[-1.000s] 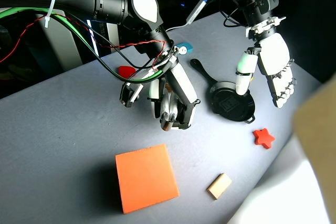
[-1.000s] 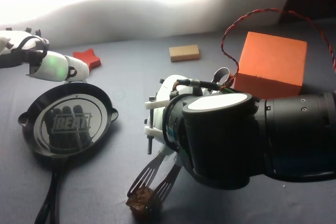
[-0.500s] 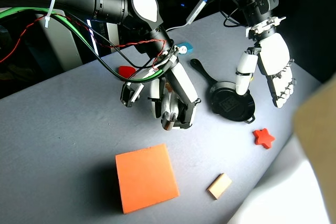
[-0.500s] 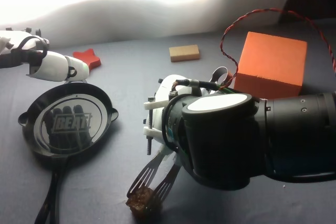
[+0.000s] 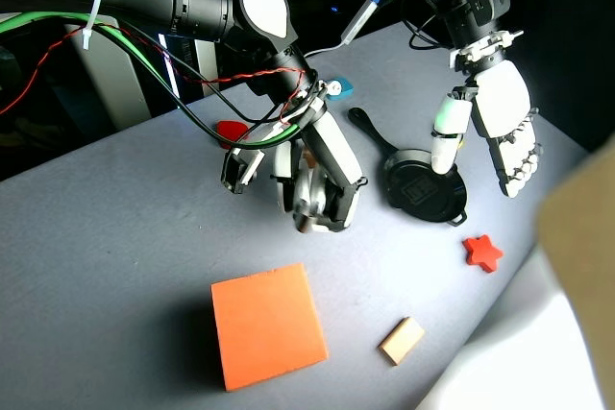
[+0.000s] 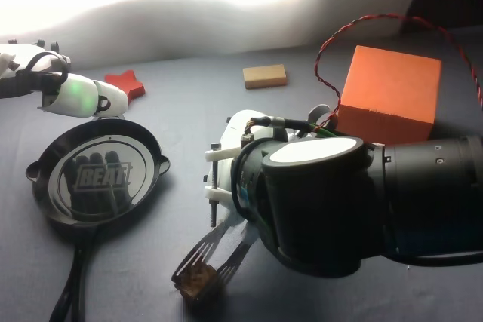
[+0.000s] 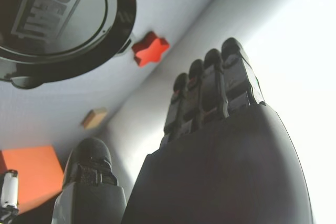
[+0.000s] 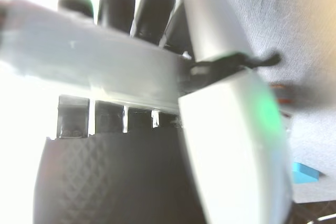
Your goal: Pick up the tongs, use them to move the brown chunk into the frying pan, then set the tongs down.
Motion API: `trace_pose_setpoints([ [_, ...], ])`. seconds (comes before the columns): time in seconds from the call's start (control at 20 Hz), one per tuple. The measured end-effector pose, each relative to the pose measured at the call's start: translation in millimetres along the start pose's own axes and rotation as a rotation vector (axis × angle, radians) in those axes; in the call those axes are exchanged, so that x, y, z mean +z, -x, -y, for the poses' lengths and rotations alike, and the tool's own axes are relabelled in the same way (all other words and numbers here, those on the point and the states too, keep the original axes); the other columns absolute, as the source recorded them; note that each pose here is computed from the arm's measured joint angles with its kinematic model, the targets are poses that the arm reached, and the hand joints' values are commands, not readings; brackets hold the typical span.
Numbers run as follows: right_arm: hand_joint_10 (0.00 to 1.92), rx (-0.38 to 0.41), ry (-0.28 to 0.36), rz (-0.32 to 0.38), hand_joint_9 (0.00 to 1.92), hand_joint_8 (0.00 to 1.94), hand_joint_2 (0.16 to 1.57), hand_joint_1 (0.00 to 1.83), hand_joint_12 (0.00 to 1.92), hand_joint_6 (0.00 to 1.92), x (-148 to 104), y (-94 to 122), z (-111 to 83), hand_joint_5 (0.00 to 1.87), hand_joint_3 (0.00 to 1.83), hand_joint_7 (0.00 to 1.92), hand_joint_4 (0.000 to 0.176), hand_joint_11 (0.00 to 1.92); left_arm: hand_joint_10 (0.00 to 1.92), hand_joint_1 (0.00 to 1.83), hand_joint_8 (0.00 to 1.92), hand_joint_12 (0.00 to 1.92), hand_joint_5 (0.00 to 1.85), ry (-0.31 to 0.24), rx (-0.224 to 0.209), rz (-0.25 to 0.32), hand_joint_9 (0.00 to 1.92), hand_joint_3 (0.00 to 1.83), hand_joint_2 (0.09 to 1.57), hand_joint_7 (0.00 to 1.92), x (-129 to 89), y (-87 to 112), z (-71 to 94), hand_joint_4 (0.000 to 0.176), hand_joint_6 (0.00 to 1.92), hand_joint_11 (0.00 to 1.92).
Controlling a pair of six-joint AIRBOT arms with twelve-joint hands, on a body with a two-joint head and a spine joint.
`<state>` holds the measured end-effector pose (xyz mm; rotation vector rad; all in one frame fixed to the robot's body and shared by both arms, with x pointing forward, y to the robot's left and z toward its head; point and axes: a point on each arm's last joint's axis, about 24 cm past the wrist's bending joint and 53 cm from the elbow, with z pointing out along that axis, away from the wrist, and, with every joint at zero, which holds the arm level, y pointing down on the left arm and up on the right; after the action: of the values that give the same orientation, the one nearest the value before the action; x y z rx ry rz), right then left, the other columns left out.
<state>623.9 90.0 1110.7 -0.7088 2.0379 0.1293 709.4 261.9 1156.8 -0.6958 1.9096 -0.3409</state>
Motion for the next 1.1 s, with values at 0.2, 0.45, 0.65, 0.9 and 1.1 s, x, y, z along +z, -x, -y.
trace_pose_setpoints([
  [0.2, 1.92, 0.004, 0.005, 0.004, 1.50, 1.76, 1.39, 0.58, 1.92, 1.49, -0.1, 1.1, -0.6, 1.20, 0.00, 1.48, 0.000, 1.41, 0.00, 0.00, 0.00, 0.01, 0.00, 0.002, 0.001, 0.000, 0.03, 0.00, 1.11, 0.03, 0.2, -0.3, -1.0, 0.000, 0.00, 0.01],
  [0.45, 1.92, 0.006, 0.018, 0.024, 1.58, 1.94, 1.37, 0.98, 1.92, 1.92, -1.2, 5.7, -4.1, 1.45, 0.00, 1.51, 0.176, 1.67, 0.00, 0.00, 0.00, 0.00, 0.00, 0.005, 0.006, -0.002, 0.02, 0.00, 1.10, 0.02, 0.4, -1.2, -2.3, 0.000, 0.00, 0.00],
  [0.65, 1.92, 0.005, 0.021, 0.031, 1.58, 1.94, 1.36, 1.04, 1.92, 1.92, -1.3, 7.5, -4.8, 1.42, 0.00, 1.52, 0.176, 1.72, 0.01, 0.00, 0.01, 0.00, 0.00, 0.005, 0.005, -0.002, 0.03, 0.00, 1.10, 0.04, 0.5, -1.4, -2.4, 0.000, 0.00, 0.00],
  [0.9, 1.92, 0.015, 0.021, 0.032, 1.58, 1.94, 1.37, 1.05, 1.92, 1.92, -2.0, 9.4, -2.7, 1.40, 0.00, 1.51, 0.176, 1.72, 0.00, 0.00, 0.00, 0.00, 0.00, 0.005, 0.005, -0.002, 0.03, 0.00, 1.10, 0.03, 0.5, -1.4, -2.4, 0.000, 0.00, 0.01],
  [1.1, 1.92, 0.029, 0.009, 0.037, 1.57, 1.94, 1.35, 1.12, 1.92, 1.92, -4.6, 12.8, 8.7, 1.38, 0.00, 1.50, 0.176, 1.72, 0.00, 0.00, 0.00, 0.00, 0.00, 0.005, 0.006, -0.002, 0.02, 0.00, 1.10, 0.03, 0.5, -1.4, -2.4, 0.000, 0.00, 0.00],
])
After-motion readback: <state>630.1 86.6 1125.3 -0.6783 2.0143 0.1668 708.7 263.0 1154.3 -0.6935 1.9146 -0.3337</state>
